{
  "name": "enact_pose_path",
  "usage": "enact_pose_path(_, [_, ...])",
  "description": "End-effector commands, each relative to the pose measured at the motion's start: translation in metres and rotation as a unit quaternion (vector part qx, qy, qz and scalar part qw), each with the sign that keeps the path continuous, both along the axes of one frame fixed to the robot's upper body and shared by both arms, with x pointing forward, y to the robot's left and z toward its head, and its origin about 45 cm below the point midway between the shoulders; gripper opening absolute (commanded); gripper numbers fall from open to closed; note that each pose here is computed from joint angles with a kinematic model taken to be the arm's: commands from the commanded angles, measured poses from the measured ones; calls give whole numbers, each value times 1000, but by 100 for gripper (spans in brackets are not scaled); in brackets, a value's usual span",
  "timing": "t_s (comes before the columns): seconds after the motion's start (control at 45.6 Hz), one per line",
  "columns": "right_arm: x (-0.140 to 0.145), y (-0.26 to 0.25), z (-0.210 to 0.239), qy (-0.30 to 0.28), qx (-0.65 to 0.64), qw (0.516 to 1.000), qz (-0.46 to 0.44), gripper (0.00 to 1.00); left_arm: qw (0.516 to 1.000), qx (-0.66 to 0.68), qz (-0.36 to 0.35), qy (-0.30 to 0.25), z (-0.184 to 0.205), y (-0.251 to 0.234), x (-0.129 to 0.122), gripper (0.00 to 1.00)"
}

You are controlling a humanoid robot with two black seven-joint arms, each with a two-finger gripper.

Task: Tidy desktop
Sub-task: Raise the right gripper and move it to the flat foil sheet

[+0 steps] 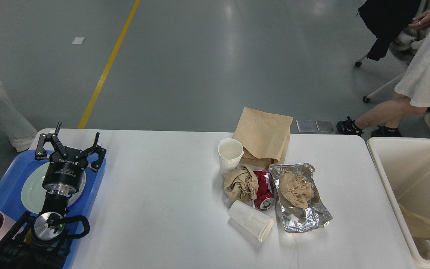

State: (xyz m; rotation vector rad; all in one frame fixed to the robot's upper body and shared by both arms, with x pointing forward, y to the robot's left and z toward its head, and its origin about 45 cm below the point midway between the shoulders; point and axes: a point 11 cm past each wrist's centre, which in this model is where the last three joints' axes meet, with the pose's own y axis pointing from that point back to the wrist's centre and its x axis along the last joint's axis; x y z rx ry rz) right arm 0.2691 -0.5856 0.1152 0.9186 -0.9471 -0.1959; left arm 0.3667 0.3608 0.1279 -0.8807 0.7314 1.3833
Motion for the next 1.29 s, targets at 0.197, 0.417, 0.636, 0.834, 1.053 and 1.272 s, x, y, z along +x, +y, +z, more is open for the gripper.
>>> enact_pose_path(0.197, [75, 97, 114, 128, -5, 978, 162, 100, 1000, 0, 0, 0, 0, 0, 0, 97])
enact_pose_path(0.417, [112, 199, 181, 221, 23, 939, 264, 100, 1000, -1, 0, 1, -1, 0, -1, 97])
enact_pose_path(0.636, [91, 277, 223, 251, 47, 904, 343, 100, 1000, 0, 0, 1, -1, 0, -1, 97])
enact_pose_path(0.834, [56, 336, 261, 242, 66, 872, 420, 100, 1000, -1, 0, 0, 0, 0, 0, 97])
enact_pose_path(1.053, [47, 358, 267, 227, 89, 857, 454, 100, 1000, -1, 0, 1, -1, 0, -1, 97])
enact_pose_path(1.272, [50, 354, 243, 221, 121, 854, 456, 98, 1000, 0, 0, 0, 0, 0, 0, 97])
